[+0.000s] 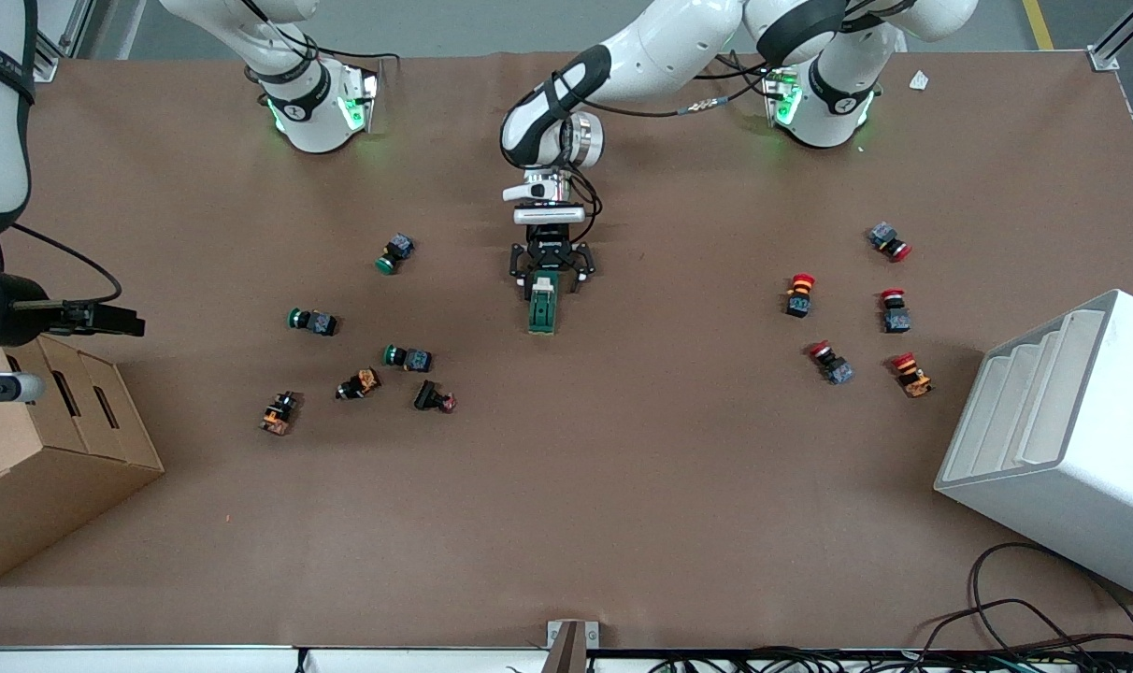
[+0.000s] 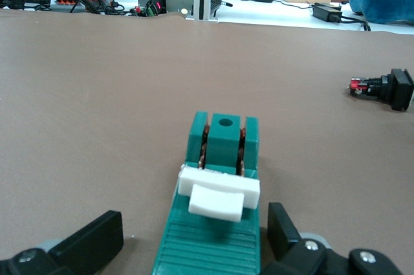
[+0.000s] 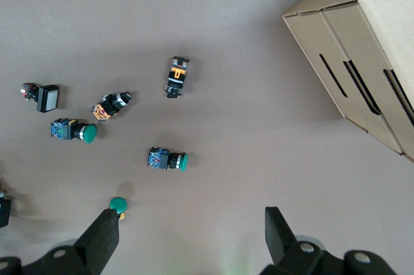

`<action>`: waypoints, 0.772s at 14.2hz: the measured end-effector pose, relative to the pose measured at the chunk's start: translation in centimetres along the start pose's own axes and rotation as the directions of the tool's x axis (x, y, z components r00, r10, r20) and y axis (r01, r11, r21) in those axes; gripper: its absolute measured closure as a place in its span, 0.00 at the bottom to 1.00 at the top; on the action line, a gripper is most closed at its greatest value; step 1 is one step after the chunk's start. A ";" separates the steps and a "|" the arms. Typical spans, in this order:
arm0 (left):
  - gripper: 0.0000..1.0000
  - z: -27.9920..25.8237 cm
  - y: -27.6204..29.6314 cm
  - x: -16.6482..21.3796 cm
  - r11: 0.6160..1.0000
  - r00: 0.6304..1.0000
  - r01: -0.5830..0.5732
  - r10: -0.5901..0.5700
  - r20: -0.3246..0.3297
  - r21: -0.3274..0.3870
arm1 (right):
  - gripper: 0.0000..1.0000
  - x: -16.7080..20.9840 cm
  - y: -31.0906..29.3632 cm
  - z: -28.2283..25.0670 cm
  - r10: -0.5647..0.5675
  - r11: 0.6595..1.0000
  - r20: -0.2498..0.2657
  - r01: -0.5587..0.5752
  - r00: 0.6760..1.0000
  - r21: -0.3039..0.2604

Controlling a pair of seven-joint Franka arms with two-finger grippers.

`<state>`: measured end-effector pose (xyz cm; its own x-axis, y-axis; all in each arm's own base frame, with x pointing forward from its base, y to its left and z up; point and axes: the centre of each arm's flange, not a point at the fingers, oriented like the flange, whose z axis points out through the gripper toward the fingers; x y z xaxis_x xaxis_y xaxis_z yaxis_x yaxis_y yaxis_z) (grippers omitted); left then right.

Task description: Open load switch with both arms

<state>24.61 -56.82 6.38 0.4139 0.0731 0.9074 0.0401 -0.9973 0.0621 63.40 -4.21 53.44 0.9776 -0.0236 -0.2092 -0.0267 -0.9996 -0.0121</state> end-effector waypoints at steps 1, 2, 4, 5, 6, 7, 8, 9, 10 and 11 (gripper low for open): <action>0.00 0.0 0.0 0.0 1.000 1.000 0.000 0.000 0.000 0.000 | 0.00 -0.1 -0.1 -0.3 -0.002 1.000 0.001 0.002 1.000 0.000; 0.00 0.0 0.0 0.0 1.000 1.000 0.000 0.000 0.000 0.000 | 0.00 -0.2 -0.4 -0.4 -0.006 1.000 0.003 0.006 1.000 0.001; 0.00 0.0 0.0 0.0 1.000 1.000 0.000 0.000 0.000 0.000 | 0.00 -0.5 -1.2 -0.5 -0.021 1.000 0.024 0.020 0.999 0.003; 0.00 0.0 0.0 0.0 1.000 1.000 0.000 0.000 0.000 0.000 | 0.00 -0.8 -1.4 -0.4 -0.025 1.000 0.045 0.025 0.999 0.004; 0.00 0.0 0.0 0.0 1.000 1.000 0.001 -0.001 0.000 0.000 | 0.00 -1.1 -1.6 -0.6 -0.027 1.000 0.050 0.027 0.998 0.004; 0.00 0.0 0.0 0.0 1.000 1.000 0.001 -0.001 0.000 0.000 | 0.00 -1.5 -1.6 -1.5 -0.028 1.000 0.036 0.028 0.999 0.004; 0.00 0.0 0.0 0.0 1.000 1.000 0.002 -0.002 0.001 0.000 | 0.00 -2.4 -1.7 -2.7 -0.030 1.000 0.016 0.030 0.999 0.003; 0.01 0.0 0.0 0.1 1.000 1.000 0.002 -0.002 0.002 0.001 | 0.00 -3.5 -2.0 -4.1 -0.034 0.999 0.001 0.034 0.999 0.002; 0.01 0.0 0.1 0.1 1.000 1.000 0.003 -0.003 0.003 0.002 | 0.00 -4.7 -2.3 -5.5 -0.038 0.999 -0.014 0.038 0.999 0.001; 0.01 0.1 0.1 0.3 1.000 1.000 0.004 -0.004 0.004 0.003 | 0.00 -5.8 -2.4 -6.4 -0.041 0.999 -0.025 0.041 0.999 0.000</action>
<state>24.77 -56.88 6.60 0.4171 0.0775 0.9055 0.0445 -0.9969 0.0648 59.11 -1.75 60.97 0.9827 0.0171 -0.1844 0.0135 -0.9997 -0.0206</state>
